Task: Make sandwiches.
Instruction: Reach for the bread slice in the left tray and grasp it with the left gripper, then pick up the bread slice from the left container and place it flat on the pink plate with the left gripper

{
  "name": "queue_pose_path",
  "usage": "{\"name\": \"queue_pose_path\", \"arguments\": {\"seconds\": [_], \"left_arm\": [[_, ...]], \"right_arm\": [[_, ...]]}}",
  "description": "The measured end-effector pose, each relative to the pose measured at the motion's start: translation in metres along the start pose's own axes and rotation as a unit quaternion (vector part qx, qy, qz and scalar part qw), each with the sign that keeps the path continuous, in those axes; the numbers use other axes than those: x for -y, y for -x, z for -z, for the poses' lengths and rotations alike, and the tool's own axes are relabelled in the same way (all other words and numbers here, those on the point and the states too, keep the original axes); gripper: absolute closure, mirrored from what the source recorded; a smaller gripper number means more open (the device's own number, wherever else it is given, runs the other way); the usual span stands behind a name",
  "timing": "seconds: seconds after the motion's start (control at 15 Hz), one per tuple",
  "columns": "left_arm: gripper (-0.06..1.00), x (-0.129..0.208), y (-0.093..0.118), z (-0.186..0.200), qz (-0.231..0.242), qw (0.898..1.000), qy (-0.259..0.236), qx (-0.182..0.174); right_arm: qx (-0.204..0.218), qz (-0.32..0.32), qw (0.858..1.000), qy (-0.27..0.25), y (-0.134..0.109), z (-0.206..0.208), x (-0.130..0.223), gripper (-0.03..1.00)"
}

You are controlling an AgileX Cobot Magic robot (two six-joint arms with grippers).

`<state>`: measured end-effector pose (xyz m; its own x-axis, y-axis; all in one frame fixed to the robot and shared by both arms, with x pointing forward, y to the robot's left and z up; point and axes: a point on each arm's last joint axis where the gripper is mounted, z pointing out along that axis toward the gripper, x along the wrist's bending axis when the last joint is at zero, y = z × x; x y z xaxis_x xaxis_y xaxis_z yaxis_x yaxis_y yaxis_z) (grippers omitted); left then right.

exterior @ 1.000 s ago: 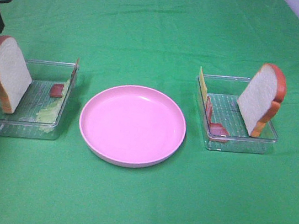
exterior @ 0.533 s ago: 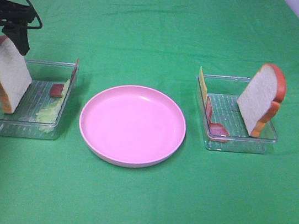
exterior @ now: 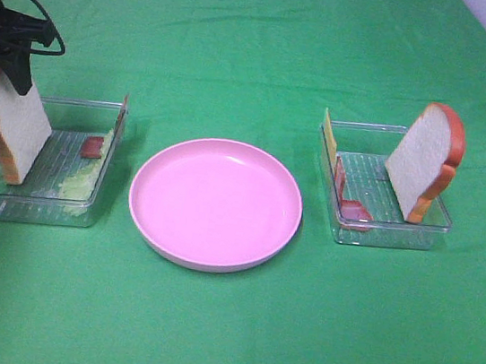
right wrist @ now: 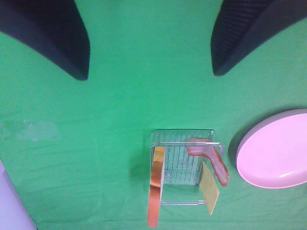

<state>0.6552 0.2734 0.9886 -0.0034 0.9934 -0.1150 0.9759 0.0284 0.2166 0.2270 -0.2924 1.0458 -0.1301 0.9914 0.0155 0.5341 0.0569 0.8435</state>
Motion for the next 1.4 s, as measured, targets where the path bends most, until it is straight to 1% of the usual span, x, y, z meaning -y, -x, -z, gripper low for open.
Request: {"name": "queue_pose_path", "arguments": {"seconds": [0.13, 0.27, 0.33, 0.47, 0.6, 0.67, 0.73, 0.8, 0.93, 1.0, 1.07, 1.13, 1.2, 1.27, 1.33, 1.4], "left_arm": [[0.51, 0.0, 0.0, -0.004, 0.0, 1.0, -0.004, 0.0], [0.67, 0.0, -0.001, -0.009, 0.001, 1.0, -0.009, -0.001], [0.73, 0.0, -0.001, -0.009, 0.001, 1.0, -0.008, -0.001], [0.73, -0.001, 0.0, -0.006, 0.0, 1.0, -0.013, 0.0], [0.73, 0.001, 0.001, 0.005, 0.001, 0.999, -0.049, 0.0], [0.73, 0.002, 0.001, 0.007, 0.002, 0.999, -0.055, 0.001], [0.73, 0.002, 0.003, 0.017, 0.005, 0.998, -0.056, 0.001], [0.73, -0.001, 0.004, 0.033, 0.007, 0.999, -0.035, 0.002], [0.73, -0.002, 0.01, 0.079, 0.008, 1.0, 0.025, 0.01], [0.73, 0.0, 0.011, 0.093, 0.01, 0.999, 0.041, 0.013], [0.73, 0.005, 0.015, 0.115, 0.011, 0.997, 0.067, 0.025], [0.73, 0.017, 0.024, 0.157, 0.014, 0.992, 0.114, 0.061], [0.73, 0.024, 0.029, 0.171, 0.017, 0.988, 0.128, 0.089], [0.73, 0.028, 0.037, 0.182, 0.024, 0.982, 0.136, 0.131], [0.73, 0.03, 0.044, 0.186, 0.026, 0.976, 0.135, 0.17], [0.73, 0.031, 0.054, 0.188, 0.017, 0.97, 0.131, 0.205]], "right_arm": [[0.0, 0.0, 1.0, 0.0, 0.0, 0.0, 0.0, 0.29], [0.0, 0.0, 1.0, 0.0, 0.0, 0.0, 0.0, 0.29], [0.0, 0.0, 1.0, 0.0, 0.0, 0.0, 0.0, 0.29], [0.0, 0.0, 1.0, 0.0, 0.0, 0.0, 0.0, 0.29], [0.0, 0.0, 1.0, 0.0, 0.0, 0.0, 0.0, 0.29], [0.0, 0.0, 1.0, 0.0, 0.0, 0.0, 0.0, 0.29], [0.0, 0.0, 1.0, 0.0, 0.0, 0.0, 0.0, 0.29], [0.0, 0.0, 1.0, 0.0, 0.0, 0.0, 0.0, 0.29], [0.0, 0.0, 1.0, 0.0, 0.0, 0.0, 0.0, 0.29], [0.0, 0.0, 1.0, 0.0, 0.0, 0.0, 0.0, 0.29], [0.0, 0.0, 1.0, 0.0, 0.0, 0.0, 0.0, 0.29], [0.0, 0.0, 1.0, 0.0, 0.0, 0.0, 0.0, 0.29], [0.0, 0.0, 1.0, 0.0, 0.0, 0.0, 0.0, 0.29], [0.0, 0.0, 1.0, 0.0, 0.0, 0.0, 0.0, 0.29], [0.0, 0.0, 1.0, 0.0, 0.0, 0.0, 0.0, 0.29], [0.0, 0.0, 1.0, 0.0, 0.0, 0.0, 0.0, 0.29]]}}
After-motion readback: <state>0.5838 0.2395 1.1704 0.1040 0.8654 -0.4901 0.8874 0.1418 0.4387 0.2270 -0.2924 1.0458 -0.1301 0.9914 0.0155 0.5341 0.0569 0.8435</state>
